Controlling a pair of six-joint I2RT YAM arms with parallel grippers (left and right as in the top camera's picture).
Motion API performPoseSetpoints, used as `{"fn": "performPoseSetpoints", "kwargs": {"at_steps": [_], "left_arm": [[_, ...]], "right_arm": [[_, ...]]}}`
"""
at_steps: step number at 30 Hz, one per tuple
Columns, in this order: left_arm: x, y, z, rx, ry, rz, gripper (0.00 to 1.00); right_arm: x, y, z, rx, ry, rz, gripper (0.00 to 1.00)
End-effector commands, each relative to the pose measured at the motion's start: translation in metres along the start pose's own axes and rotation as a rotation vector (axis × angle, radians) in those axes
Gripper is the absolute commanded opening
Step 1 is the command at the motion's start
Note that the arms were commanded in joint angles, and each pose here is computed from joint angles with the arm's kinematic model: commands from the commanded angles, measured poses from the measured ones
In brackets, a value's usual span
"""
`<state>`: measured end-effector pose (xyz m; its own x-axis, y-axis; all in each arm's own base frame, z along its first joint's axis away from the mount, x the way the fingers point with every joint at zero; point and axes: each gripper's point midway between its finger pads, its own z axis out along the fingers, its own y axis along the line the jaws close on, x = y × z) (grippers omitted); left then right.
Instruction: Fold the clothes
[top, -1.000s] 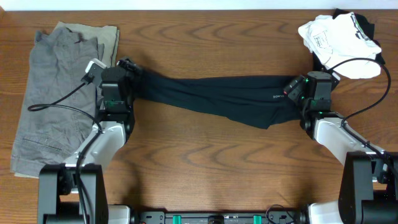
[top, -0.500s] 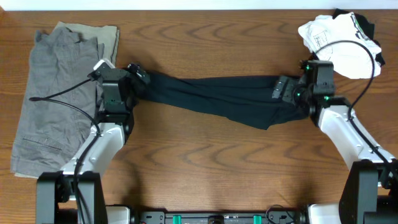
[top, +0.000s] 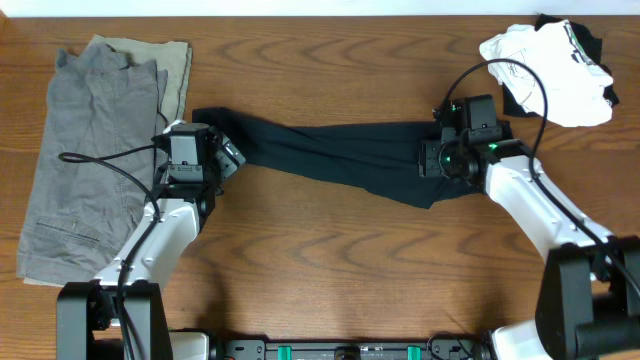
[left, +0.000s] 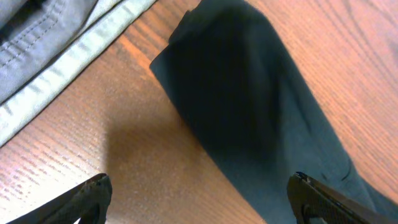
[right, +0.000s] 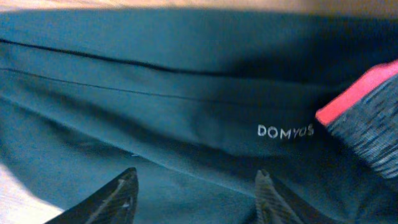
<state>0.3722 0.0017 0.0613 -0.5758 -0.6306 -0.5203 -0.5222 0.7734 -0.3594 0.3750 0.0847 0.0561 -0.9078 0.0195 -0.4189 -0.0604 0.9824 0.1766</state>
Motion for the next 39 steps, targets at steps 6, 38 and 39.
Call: {"fn": "performPoseSetpoints", "kwargs": {"at_steps": [6, 38, 39], "left_arm": [[-0.004, -0.002, -0.005, 0.003, -0.006, 0.023, 0.90], [-0.003, -0.002, -0.005, 0.001, -0.003, 0.019, 0.89], [-0.003, -0.002, -0.005, 0.001, -0.003, 0.020, 0.89]], "right_arm": [[0.017, -0.009, 0.012, 0.101, 0.065, 0.092, 0.61], [0.022, -0.017, 0.035, 0.217, 0.049, 0.207, 0.47], [0.021, -0.018, 0.037, 0.223, 0.043, 0.207, 0.46]]}}
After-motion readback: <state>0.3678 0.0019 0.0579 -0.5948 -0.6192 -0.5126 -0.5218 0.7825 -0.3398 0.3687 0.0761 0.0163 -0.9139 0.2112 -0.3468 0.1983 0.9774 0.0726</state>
